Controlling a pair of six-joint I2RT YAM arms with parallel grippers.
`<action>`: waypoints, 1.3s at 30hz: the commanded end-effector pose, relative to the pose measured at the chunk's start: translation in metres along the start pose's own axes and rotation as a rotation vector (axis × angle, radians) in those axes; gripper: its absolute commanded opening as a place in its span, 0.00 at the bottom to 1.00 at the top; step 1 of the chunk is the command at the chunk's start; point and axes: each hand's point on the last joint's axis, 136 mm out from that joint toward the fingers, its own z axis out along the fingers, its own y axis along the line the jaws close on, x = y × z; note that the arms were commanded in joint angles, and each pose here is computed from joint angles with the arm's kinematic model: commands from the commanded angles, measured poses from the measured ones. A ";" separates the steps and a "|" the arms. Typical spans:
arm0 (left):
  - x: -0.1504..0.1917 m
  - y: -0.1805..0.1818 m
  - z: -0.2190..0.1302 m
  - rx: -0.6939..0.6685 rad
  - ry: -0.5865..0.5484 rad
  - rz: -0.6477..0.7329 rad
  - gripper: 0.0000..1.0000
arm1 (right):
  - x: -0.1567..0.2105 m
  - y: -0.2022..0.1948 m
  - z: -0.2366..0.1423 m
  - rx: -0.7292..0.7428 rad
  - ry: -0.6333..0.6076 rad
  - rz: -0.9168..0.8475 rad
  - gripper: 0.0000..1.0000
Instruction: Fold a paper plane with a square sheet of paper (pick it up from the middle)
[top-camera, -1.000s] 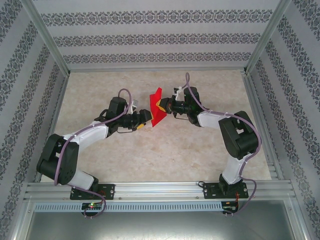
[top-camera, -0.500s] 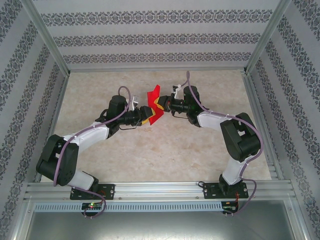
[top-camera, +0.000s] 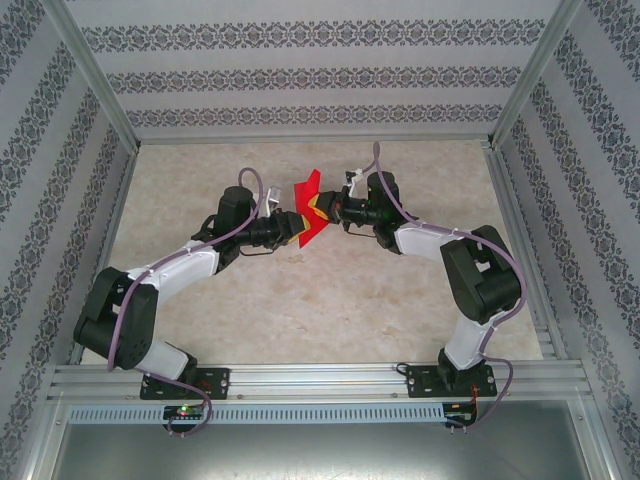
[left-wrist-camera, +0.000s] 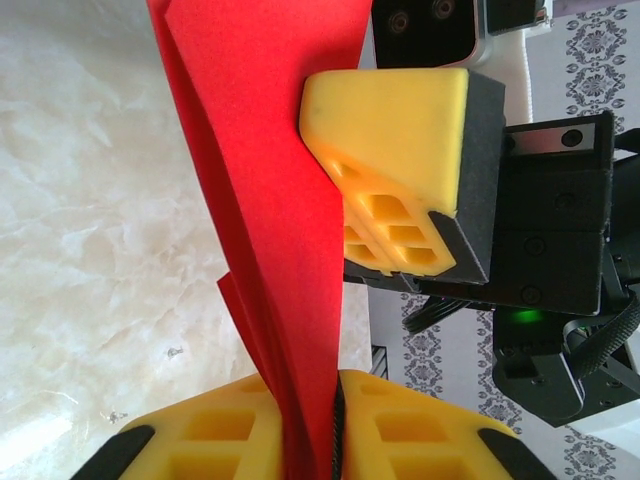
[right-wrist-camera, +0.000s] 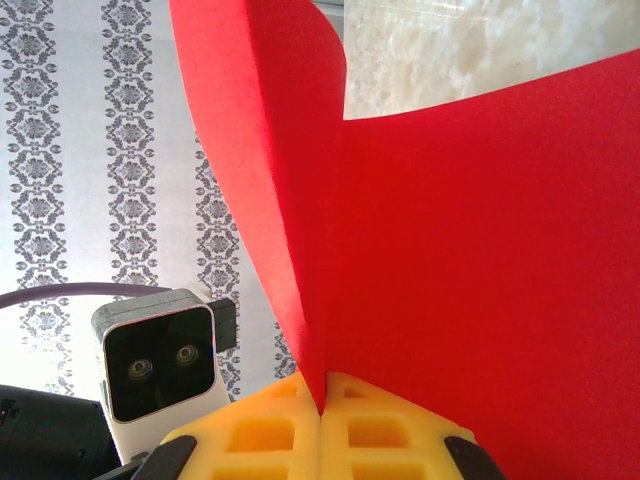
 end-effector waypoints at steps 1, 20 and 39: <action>0.001 -0.013 0.001 0.017 0.017 0.055 0.19 | 0.005 0.020 0.002 -0.046 0.018 -0.045 0.01; 0.007 -0.008 -0.004 -0.030 0.036 0.084 0.17 | 0.002 0.002 0.000 0.018 0.015 -0.051 0.26; -0.016 0.066 -0.118 -0.993 0.008 0.497 0.13 | -0.010 -0.041 -0.065 0.329 -0.061 -0.155 0.49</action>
